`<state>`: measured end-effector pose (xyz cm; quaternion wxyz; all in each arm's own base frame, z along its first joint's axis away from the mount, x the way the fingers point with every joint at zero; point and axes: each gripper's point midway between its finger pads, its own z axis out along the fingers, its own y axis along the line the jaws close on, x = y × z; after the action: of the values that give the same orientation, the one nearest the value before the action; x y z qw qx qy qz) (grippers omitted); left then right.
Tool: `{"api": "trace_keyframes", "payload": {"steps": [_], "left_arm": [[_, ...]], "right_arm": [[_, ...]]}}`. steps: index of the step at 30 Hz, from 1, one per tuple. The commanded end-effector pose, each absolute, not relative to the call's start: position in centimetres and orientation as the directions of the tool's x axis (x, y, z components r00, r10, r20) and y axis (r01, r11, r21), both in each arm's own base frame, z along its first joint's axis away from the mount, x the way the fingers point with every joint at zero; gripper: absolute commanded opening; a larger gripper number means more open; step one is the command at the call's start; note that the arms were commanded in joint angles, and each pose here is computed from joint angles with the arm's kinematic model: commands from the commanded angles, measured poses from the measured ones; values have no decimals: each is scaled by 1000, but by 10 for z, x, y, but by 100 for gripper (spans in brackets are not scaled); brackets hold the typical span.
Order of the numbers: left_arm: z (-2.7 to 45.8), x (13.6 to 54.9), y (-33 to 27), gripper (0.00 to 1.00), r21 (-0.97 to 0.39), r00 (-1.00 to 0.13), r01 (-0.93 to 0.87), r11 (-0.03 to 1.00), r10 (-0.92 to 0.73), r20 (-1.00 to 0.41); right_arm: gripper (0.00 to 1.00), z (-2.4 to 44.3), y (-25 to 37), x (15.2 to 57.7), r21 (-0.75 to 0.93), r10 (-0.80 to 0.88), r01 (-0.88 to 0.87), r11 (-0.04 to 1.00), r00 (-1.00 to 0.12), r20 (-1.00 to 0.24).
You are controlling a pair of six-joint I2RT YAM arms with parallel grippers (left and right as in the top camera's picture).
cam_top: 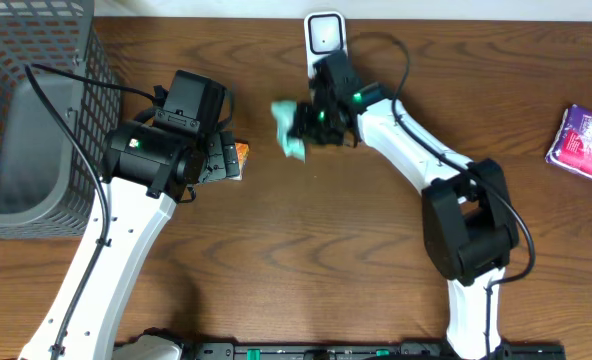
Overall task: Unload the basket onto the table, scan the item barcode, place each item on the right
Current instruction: 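Lift the wipes pack up to the scanner face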
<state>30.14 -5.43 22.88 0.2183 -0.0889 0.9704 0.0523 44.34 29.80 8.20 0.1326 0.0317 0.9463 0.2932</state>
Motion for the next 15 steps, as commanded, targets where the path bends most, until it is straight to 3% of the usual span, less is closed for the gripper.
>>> {"api": "trace_keyframes", "payload": {"steps": [1, 7, 15], "left_arm": [[233, 302, -52, 98, 55, -881, -210, 976, -164, -443], [233, 302, -52, 98, 55, -881, -210, 976, -164, -443], [233, 302, -52, 98, 55, -881, -210, 976, -164, -443]], "right_arm": [[1, 130, 273, 498, 443, 211, -54, 895, -824, -526], [1, 157, 240, 541, 343, 298, 55, 938, -632, -716], [1, 174, 248, 570, 453, 379, -4, 892, -541, -751]]}}
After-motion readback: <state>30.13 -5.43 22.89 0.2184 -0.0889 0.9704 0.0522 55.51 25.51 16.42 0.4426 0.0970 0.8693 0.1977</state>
